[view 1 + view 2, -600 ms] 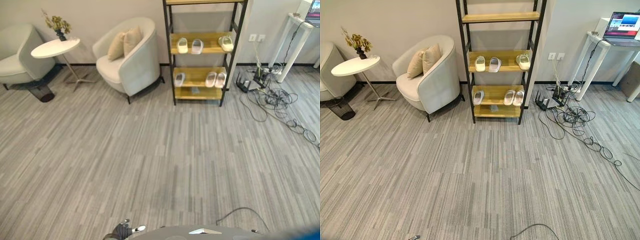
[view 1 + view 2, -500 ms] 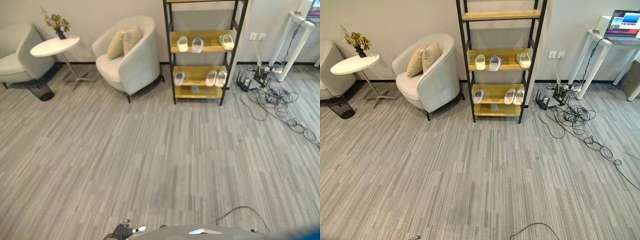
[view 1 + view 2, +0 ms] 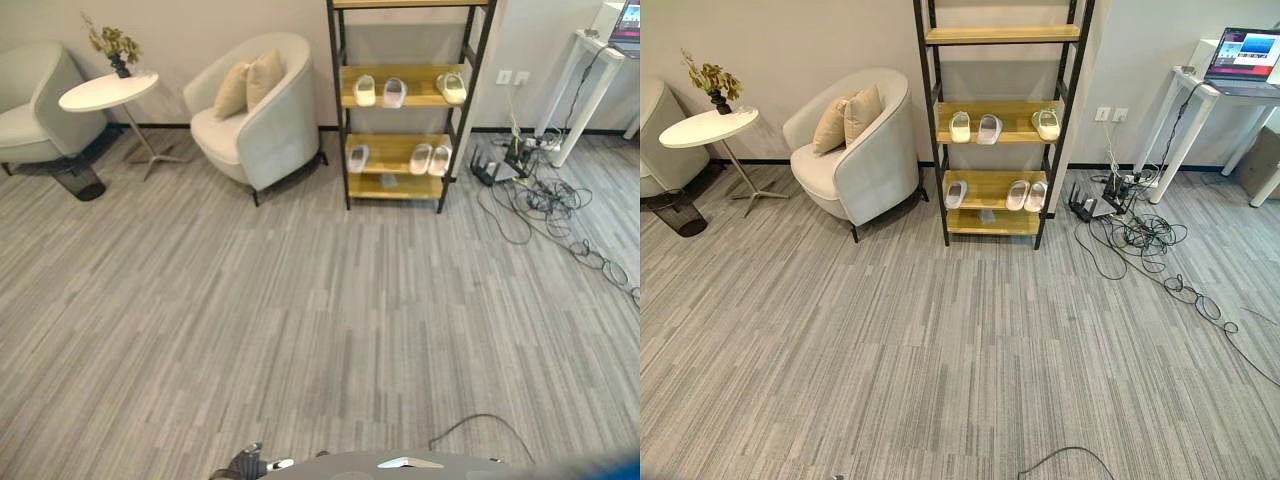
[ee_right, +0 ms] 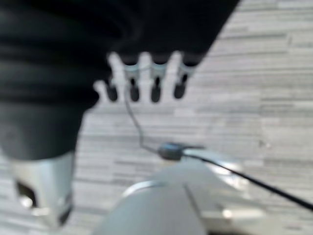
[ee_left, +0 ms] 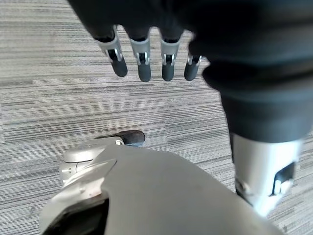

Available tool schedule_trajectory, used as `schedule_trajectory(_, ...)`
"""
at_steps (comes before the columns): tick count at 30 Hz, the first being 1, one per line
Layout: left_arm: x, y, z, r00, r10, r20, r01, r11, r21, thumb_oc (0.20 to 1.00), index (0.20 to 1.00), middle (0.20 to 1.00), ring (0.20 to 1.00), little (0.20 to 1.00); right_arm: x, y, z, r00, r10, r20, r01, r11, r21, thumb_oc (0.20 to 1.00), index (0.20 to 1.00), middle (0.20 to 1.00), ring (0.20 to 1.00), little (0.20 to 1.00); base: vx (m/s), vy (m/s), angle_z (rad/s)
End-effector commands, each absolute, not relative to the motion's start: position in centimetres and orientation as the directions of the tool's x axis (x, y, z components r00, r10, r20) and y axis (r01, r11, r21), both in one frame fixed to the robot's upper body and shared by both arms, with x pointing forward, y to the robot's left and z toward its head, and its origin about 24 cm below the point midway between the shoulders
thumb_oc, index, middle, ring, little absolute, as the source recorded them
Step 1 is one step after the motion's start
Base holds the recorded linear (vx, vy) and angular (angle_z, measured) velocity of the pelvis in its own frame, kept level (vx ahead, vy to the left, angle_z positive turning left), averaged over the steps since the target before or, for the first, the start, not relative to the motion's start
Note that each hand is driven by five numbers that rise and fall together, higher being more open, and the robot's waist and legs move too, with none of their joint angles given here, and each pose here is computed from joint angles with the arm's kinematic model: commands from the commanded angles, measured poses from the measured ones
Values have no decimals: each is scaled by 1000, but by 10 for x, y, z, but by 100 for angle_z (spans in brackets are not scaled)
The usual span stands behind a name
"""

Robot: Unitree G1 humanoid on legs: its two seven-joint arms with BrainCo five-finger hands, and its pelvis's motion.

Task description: Arrange the slippers neatly on the shoe rack.

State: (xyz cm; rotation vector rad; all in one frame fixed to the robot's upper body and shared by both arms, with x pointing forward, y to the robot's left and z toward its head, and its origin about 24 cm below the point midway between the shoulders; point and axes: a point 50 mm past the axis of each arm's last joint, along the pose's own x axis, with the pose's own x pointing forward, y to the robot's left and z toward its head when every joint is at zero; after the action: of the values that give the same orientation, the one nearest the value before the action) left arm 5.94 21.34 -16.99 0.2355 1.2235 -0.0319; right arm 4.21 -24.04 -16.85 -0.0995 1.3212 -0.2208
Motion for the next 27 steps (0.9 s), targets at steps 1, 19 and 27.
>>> schedule_trajectory(1,78,214,-168,358,89,-930,191,967,166,1000,1000,1000,1000,1000,51,-236,-169,241,-213,-947,121,975,-188,1000,1000,1000,1000,1000,10,-39,0)
schedule_trajectory(19,114,207,-160,460,63,-886,197,965,171,1000,1000,1000,1000,1000,61,-260,-161,257,-285,-923,142,956,-255,1000,1000,1000,1000,1000,38,-104,-5)
schedule_trajectory(27,124,203,-158,483,53,-874,203,964,171,1000,1000,1000,1000,1000,81,-272,-154,305,-323,-896,125,946,-299,1000,1000,1000,1000,1000,122,-49,5)
